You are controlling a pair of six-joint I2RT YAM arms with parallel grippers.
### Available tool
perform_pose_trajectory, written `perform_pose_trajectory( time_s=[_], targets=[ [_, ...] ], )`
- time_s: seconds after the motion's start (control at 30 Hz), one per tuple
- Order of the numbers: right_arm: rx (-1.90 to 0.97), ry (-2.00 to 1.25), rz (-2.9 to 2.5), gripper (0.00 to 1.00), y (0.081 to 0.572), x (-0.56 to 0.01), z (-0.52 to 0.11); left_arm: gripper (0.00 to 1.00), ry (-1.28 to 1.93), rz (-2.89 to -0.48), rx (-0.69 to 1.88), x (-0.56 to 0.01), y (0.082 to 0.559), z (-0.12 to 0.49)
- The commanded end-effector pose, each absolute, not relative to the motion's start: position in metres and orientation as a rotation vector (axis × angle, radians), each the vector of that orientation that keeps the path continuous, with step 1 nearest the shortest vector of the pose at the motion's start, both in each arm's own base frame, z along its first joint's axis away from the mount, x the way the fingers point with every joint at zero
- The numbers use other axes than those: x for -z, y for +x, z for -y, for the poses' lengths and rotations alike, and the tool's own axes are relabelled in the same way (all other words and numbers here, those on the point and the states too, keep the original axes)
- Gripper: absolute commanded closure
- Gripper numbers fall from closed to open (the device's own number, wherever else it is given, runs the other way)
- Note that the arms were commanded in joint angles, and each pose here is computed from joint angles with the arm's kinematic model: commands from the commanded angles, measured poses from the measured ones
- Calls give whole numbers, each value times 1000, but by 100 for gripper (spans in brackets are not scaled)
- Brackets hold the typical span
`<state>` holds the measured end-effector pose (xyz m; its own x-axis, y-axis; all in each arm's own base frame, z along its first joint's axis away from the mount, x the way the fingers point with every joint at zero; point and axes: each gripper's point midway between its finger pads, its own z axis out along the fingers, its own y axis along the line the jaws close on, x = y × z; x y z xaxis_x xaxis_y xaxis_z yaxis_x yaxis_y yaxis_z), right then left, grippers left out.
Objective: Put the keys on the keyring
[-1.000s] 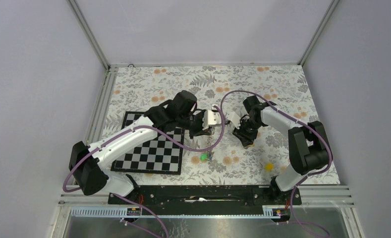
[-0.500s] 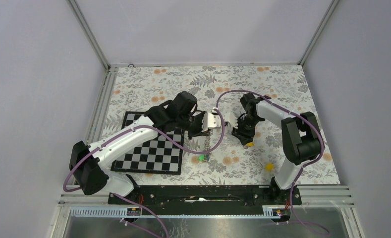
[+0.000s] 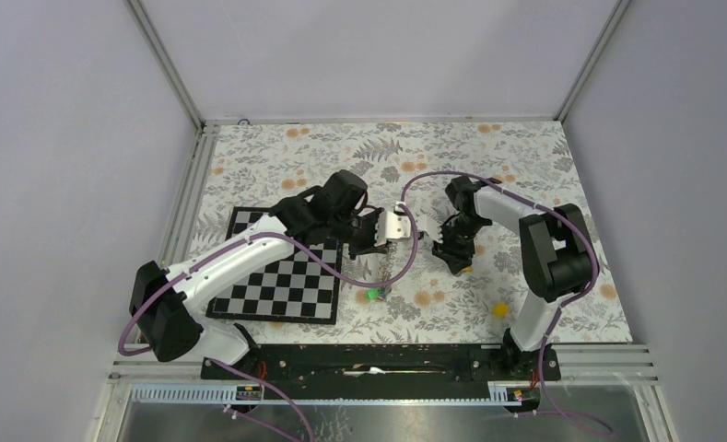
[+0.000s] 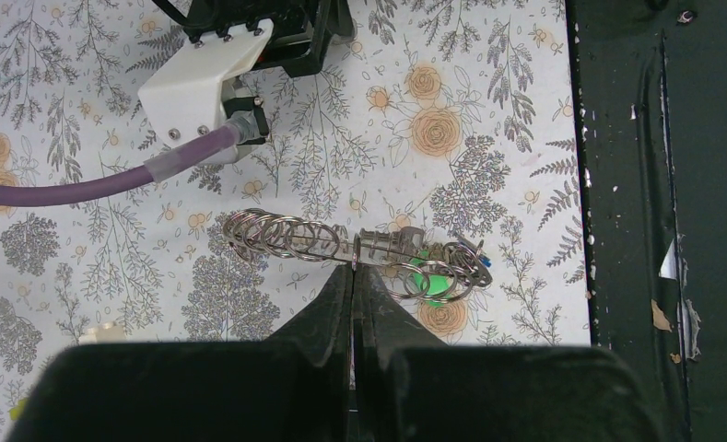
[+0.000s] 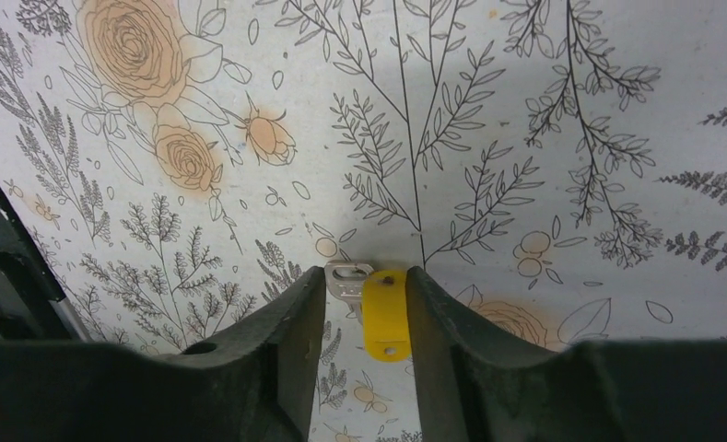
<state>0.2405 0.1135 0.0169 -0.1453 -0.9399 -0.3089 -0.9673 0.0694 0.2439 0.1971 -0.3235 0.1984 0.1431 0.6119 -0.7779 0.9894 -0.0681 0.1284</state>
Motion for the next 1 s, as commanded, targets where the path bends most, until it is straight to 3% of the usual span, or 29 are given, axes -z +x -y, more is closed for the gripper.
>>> perform_pose_trajectory(
  time_s=[0.0,0.1,0.53,0.97],
  targets=[
    [-703,-2013,-2228,60,234,-20,-123,100,1732,-1434,722,-226,204,333],
    [-726,-2001,-2242,67,232,-21,-125,100,1731,-1434,723,-226,203,333],
    [-687,-1927,-2352,77,235,-30,-119,100,1734,-1435,720,-224,201,330],
    [-685,-1788,-2444,64,232,-37,-110,100,1727,-1424,725,-226,199,329]
  ],
)
